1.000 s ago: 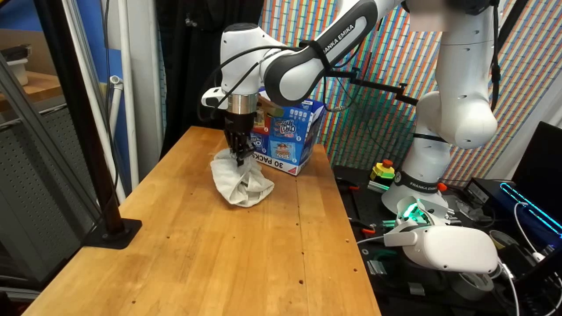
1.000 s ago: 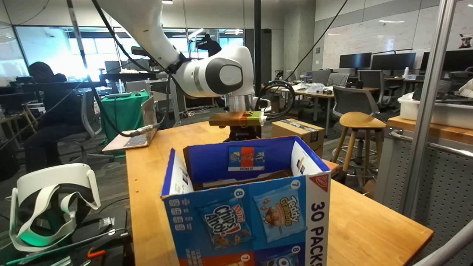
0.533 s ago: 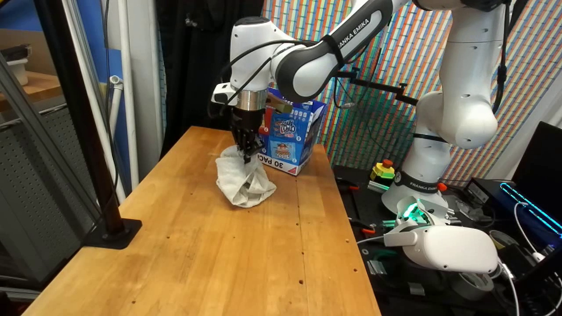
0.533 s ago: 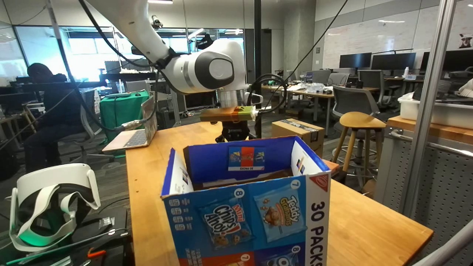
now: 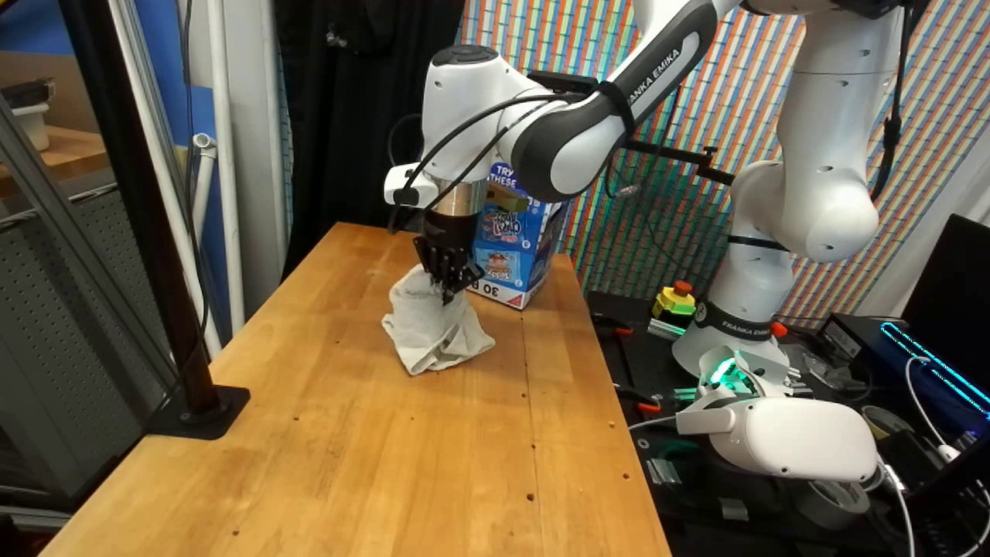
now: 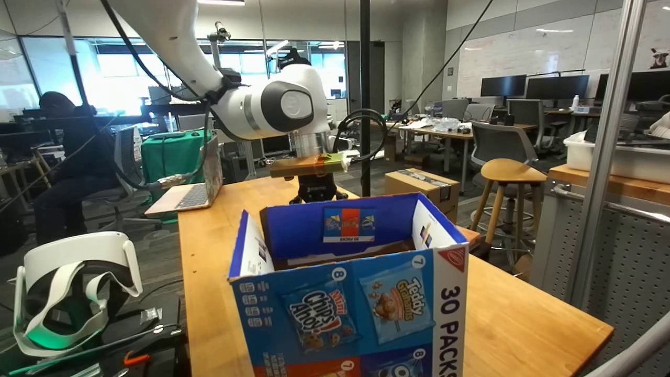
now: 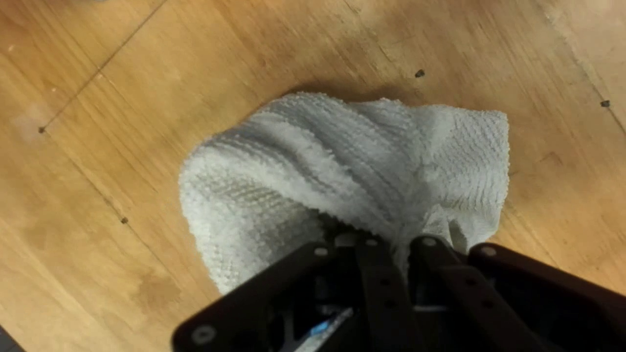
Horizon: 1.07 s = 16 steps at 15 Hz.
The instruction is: Put the green object in the towel then put it in the box
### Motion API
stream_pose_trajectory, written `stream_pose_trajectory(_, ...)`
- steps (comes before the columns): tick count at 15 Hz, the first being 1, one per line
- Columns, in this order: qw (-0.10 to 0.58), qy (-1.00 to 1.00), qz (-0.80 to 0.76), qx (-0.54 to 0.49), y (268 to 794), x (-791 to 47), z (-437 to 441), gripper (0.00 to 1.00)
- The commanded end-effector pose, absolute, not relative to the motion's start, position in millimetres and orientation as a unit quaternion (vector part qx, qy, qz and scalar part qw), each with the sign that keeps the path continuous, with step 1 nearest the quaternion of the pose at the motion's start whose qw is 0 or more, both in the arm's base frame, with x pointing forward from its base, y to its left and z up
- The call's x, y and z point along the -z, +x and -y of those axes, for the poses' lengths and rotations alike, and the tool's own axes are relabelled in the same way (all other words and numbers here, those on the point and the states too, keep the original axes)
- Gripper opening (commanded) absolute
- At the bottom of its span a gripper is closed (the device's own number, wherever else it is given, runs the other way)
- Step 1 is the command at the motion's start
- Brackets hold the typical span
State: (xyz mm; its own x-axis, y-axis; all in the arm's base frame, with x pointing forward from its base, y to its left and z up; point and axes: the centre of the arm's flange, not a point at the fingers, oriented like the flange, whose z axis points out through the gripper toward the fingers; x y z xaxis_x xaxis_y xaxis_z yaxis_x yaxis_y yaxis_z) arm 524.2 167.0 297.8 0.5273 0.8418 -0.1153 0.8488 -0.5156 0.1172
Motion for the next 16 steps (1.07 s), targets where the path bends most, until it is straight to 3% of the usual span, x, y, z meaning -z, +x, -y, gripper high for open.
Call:
stream_pose_trajectory(1,0.081,0.851,-0.519,0.023,513,-293,-186,0.04)
stream_pose_trajectory(16,0.027,0.835,-0.532,0.137,549,-223,-195,0.04)
